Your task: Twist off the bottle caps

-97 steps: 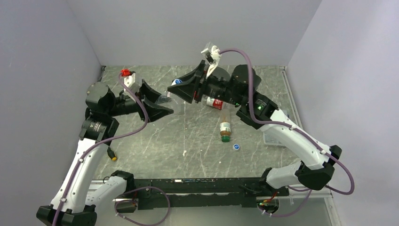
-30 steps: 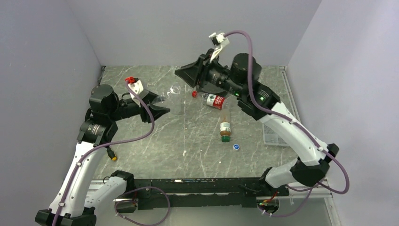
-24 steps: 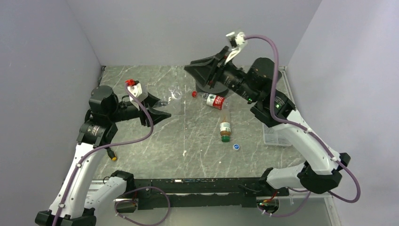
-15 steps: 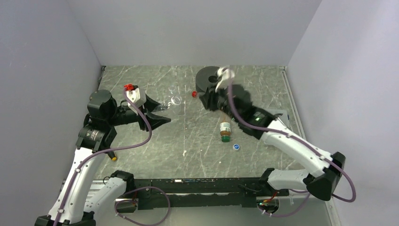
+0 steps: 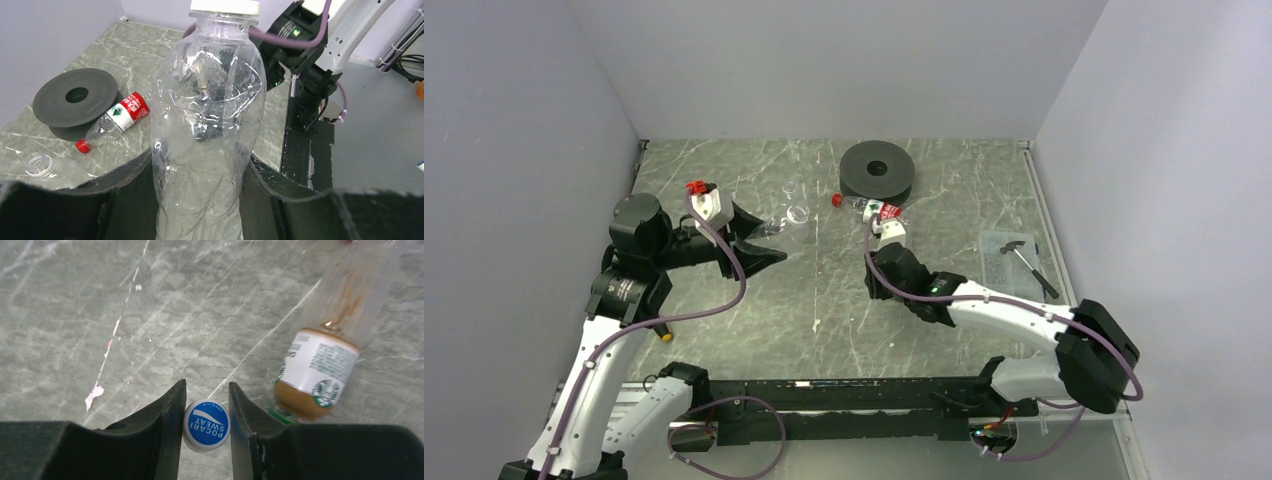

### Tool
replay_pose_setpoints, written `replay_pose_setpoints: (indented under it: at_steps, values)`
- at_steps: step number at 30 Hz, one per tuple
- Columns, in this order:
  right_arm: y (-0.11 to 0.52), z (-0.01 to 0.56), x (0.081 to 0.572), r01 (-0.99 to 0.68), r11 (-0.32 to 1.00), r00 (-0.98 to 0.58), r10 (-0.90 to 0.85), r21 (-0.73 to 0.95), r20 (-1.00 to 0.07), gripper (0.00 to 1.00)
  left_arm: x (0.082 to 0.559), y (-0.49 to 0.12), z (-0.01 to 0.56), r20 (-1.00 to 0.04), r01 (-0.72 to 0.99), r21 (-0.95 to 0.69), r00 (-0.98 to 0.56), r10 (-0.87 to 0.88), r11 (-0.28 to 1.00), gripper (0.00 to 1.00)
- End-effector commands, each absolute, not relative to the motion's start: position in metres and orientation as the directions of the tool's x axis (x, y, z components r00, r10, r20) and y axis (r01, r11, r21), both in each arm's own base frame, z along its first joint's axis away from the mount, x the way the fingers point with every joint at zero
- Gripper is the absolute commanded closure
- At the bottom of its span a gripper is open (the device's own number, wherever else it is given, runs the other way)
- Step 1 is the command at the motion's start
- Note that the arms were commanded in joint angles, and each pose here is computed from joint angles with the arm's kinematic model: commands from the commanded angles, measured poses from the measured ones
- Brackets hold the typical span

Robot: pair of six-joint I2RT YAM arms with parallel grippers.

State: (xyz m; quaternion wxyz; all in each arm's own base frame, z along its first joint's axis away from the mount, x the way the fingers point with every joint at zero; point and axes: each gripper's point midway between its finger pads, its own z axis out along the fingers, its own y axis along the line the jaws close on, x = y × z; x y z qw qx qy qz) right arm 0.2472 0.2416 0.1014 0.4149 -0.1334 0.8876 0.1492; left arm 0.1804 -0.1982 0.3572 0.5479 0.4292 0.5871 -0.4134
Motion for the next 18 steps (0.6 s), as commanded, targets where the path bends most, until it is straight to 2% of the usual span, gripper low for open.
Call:
replay_pose_setpoints:
  at_steps: [1, 8, 12, 14, 18]
  values:
    - [0.257, 0.081, 0.251, -0.346, 0.929, -0.59, -0.106, 0.132, -0.801, 0.91, 0.178, -0.198, 0.364, -0.999, 0.959, 0.005, -0.005, 0.035, 0.285, 0.52]
    - [0.26, 0.044, 0.248, -0.309, 0.951, -0.584, -0.182, 0.01, -0.791, 0.91, 0.176, -0.197, 0.358, -0.999, 0.955, -0.005, -0.018, 0.043, 0.296, 0.52]
    - [0.261, 0.03, 0.242, -0.3, 0.954, -0.593, -0.185, 0.002, -0.783, 0.84, 0.177, -0.196, 0.357, -0.999, 0.952, 0.001, -0.015, 0.048, 0.305, 0.52]
    - [0.262, 0.024, 0.238, -0.303, 0.953, -0.601, -0.191, 0.0, -0.776, 0.75, 0.177, -0.195, 0.357, -0.999, 0.952, 0.003, -0.013, 0.049, 0.307, 0.52]
    - [0.264, 0.014, 0.229, -0.313, 0.95, -0.621, -0.201, 0.005, -0.758, 0.38, 0.179, -0.196, 0.357, -0.999, 0.952, 0.0, -0.015, 0.046, 0.305, 0.52]
